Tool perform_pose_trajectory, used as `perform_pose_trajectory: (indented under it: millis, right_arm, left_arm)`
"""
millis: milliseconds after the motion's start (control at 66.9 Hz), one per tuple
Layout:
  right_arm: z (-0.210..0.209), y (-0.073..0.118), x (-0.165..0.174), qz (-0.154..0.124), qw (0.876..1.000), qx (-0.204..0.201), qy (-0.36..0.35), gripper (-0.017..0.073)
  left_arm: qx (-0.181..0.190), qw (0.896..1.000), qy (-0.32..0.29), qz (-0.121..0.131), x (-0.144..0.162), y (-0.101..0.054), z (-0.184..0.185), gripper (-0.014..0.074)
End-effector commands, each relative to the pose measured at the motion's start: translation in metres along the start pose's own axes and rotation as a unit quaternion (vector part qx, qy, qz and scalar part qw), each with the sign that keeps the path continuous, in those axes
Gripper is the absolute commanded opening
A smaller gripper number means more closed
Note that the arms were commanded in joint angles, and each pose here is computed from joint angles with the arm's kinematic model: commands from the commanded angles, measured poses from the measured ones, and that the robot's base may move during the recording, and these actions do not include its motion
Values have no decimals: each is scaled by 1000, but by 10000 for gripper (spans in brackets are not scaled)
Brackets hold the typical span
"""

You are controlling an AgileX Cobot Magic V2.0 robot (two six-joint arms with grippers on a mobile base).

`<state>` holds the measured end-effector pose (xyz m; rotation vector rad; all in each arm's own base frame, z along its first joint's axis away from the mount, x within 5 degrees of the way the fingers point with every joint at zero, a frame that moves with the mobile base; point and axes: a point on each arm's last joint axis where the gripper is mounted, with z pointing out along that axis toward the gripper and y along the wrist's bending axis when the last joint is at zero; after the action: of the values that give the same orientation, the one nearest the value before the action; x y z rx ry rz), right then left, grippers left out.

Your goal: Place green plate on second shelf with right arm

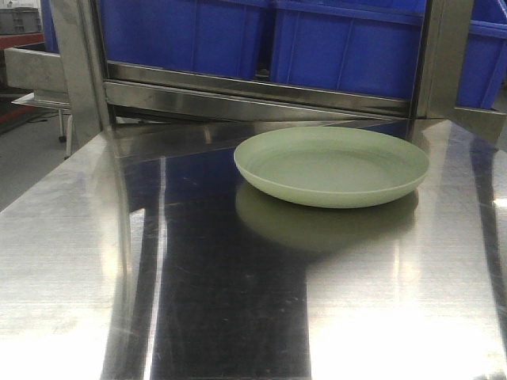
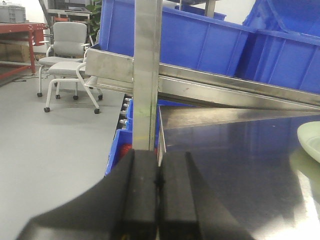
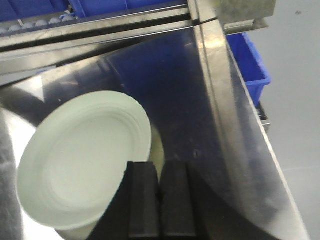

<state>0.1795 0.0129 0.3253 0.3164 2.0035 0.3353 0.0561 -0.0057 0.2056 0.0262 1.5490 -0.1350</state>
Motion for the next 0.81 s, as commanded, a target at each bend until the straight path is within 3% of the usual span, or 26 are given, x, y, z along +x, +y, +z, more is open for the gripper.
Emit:
perform_pose_trajectory:
  millis: [0, 254, 329, 478, 598, 687, 792]
  right_arm:
    - [11, 9, -28, 33, 997, -23, -67, 57]
    - [91, 12, -40, -4, 997, 17, 74, 57]
    - [112, 11, -43, -5, 996, 22, 85, 57]
    - [142, 16, -46, -17, 994, 21, 109, 57]
    - [163, 29, -39, -51, 987, 8, 152, 67]
    - [178, 38, -35, -78, 984, -4, 159, 136]
    - [195, 39, -33, -80, 982, -3, 169, 257]
  left_arm:
    - [4, 1000, -29, -3, 5, 0, 0, 131]
    - [4, 1000, -29, -3, 5, 0, 0, 131]
    - [4, 1000, -29, -3, 5, 0, 0, 131]
    - [4, 1000, -29, -3, 5, 0, 0, 131]
    - [4, 1000, -29, -3, 5, 0, 0, 131]
    - [4, 1000, -29, -3, 5, 0, 0, 131]
    - [4, 1000, -29, -3, 5, 0, 0, 131]
